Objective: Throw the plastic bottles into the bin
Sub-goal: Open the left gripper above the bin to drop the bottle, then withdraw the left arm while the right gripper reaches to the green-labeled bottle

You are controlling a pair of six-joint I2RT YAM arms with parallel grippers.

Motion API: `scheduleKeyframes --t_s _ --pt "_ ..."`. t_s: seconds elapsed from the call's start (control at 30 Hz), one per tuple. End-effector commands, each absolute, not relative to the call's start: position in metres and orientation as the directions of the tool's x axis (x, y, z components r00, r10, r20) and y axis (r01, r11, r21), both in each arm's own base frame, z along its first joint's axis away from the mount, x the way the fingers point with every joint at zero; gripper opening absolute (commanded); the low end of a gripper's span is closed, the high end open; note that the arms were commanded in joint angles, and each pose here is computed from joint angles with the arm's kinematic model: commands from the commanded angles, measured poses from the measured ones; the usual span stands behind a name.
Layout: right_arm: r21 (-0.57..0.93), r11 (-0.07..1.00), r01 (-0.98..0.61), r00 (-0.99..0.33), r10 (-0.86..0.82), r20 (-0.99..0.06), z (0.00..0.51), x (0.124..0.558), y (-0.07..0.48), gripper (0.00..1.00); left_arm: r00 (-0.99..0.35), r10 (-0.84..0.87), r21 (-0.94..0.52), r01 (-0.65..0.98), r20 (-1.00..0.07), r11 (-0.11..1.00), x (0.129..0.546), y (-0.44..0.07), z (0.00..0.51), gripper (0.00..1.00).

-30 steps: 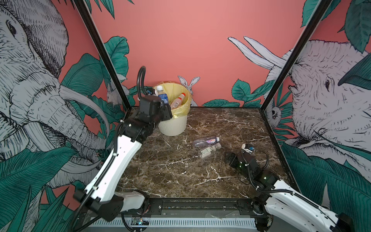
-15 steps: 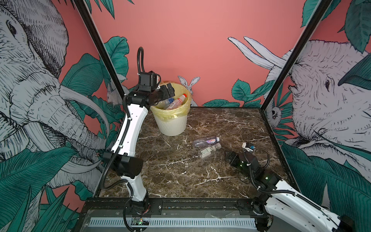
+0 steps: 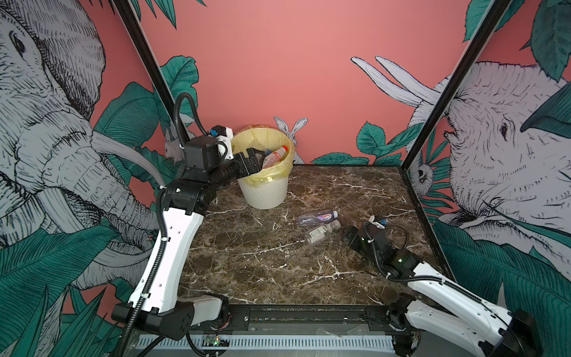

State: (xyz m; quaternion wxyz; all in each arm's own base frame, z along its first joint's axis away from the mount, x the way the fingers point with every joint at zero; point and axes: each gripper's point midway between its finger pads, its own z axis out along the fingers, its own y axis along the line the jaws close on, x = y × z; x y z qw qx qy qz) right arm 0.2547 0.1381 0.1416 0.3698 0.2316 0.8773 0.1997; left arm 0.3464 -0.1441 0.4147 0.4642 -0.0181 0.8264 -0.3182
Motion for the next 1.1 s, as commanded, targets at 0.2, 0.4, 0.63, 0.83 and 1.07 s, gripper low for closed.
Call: scheduleKeyframes --t_s 0.2,0.4,0.63,0.83,1.07 --pt "0.505 0.749 0.430 -0.641 0.647 -0.413 0.125 0.257 0.150 0.99 -0.622 -0.291 -0.542 0.259 -0.727 0.800 0.313 -0.140 0.352 0.99" --pt "0.502 0.705 0.501 -0.629 0.695 -0.349 0.115 0.260 0.160 0.99 -0.618 -0.289 -0.514 0.219 -0.731 0.829 0.287 -0.124 0.319 0.99" --pt "0.535 0.687 0.492 -0.638 0.702 -0.316 0.110 0.280 0.185 0.99 -0.719 -0.305 -0.588 0.176 -0.625 0.790 0.263 -0.131 0.271 1.00" --pt "0.525 0.678 0.515 -0.644 0.710 -0.286 0.105 0.290 0.199 0.99 -0.790 -0.318 -0.648 0.128 -0.524 0.751 0.245 -0.138 0.230 1.00" --pt "0.523 0.641 0.563 -0.608 0.749 -0.263 0.101 0.296 0.207 0.99 -0.794 -0.318 -0.612 0.084 -0.518 0.786 0.231 -0.125 0.199 1.00"
